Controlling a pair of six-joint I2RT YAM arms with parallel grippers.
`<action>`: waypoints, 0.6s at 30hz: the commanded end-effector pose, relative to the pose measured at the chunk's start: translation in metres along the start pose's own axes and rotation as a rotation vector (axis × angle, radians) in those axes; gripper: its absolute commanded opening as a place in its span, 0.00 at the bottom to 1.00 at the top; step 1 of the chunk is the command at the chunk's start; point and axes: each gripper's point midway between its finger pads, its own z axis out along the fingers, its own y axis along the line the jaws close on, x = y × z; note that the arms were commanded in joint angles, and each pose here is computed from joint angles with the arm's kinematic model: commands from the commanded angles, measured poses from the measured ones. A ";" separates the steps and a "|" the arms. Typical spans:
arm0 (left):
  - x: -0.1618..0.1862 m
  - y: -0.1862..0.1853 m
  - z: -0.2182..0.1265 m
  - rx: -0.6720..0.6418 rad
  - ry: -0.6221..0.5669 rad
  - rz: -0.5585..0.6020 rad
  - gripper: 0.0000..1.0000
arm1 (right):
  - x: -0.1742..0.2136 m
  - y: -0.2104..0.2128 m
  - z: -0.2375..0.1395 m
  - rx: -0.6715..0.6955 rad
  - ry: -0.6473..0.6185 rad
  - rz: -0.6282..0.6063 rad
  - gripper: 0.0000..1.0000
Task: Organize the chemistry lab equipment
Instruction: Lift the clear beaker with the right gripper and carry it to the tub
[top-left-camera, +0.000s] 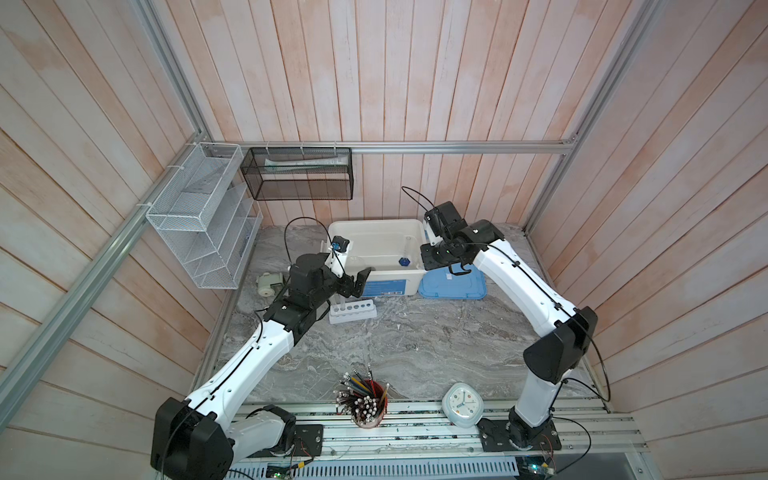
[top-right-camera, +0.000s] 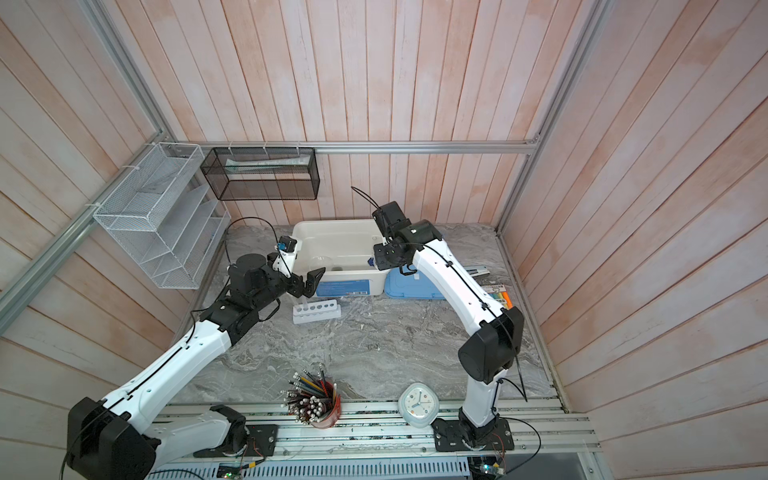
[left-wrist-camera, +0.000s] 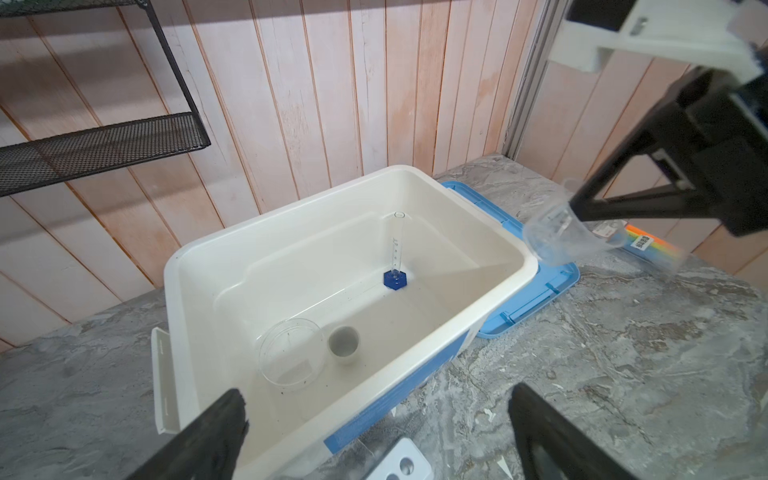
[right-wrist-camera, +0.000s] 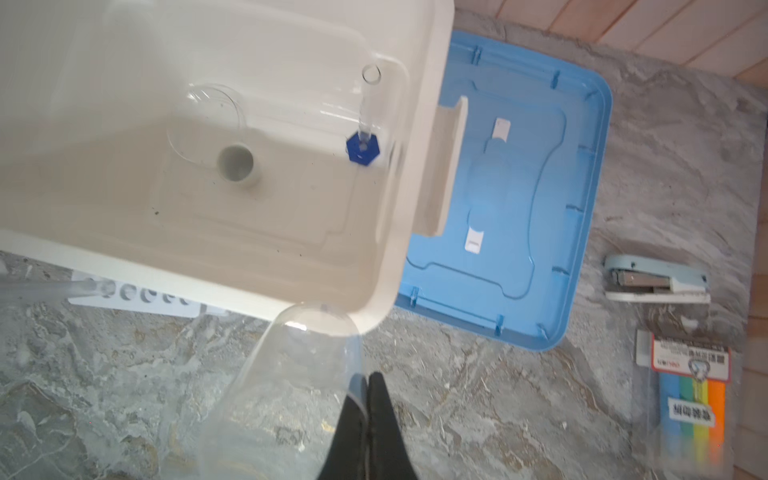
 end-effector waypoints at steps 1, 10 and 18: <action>0.005 -0.002 -0.004 0.016 0.016 -0.033 1.00 | -0.003 0.011 0.008 0.004 0.031 -0.078 0.01; 0.003 -0.001 -0.009 0.023 0.003 -0.045 1.00 | -0.026 0.033 0.050 -0.006 0.044 -0.128 0.01; 0.000 0.006 -0.015 0.005 -0.009 -0.048 1.00 | -0.020 0.028 0.096 0.054 0.082 -0.146 0.01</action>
